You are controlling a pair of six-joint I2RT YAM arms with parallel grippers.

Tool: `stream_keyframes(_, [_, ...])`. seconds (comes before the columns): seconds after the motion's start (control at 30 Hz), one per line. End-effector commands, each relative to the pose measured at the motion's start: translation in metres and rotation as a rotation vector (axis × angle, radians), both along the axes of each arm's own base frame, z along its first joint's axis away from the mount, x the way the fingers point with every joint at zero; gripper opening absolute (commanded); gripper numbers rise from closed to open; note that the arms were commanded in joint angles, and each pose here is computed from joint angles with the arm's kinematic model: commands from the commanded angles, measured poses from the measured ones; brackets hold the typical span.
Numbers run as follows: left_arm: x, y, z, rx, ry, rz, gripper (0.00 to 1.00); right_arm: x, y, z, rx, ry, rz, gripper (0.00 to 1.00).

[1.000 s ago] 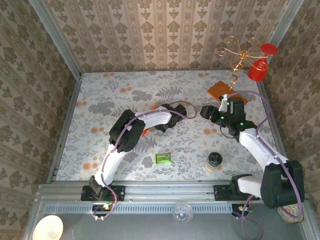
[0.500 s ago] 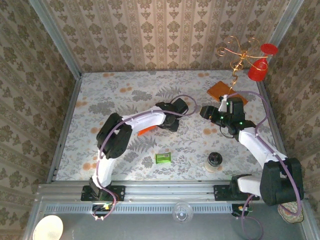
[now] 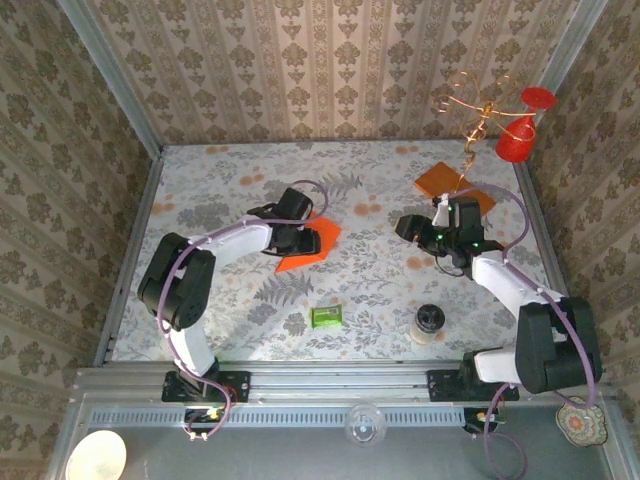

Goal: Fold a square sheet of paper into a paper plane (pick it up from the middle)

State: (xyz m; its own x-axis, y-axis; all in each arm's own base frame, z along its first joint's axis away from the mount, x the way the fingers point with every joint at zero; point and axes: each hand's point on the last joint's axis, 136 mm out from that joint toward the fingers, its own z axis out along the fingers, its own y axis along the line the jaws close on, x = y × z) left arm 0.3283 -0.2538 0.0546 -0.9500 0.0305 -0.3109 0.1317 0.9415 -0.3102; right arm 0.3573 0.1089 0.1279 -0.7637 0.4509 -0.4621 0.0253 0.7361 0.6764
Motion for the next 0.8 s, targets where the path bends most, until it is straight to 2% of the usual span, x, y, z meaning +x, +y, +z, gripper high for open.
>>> stream_keyframes(0.0, [0.003, 0.001, 0.003, -0.053, 0.011, 0.017, 0.49, 0.002, 0.008, 0.001, 0.05, -0.007, 0.015, 0.66])
stream_keyframes(0.37, [0.027, 0.012, -0.016, -0.015, 0.031, 0.038, 0.49, 0.001, 0.013, -0.002, 0.06, 0.006, 0.022, 0.66])
stream_keyframes(0.6, [0.015, 0.001, -0.034, -0.044, 0.101, 0.034, 0.47, -0.001, 0.022, -0.009, 0.05, 0.055, 0.029, 0.65])
stream_keyframes(0.77, [-0.003, -0.032, -0.036, -0.09, 0.143, 0.004, 0.44, -0.005, 0.05, -0.037, 0.047, 0.165, 0.053, 0.6])
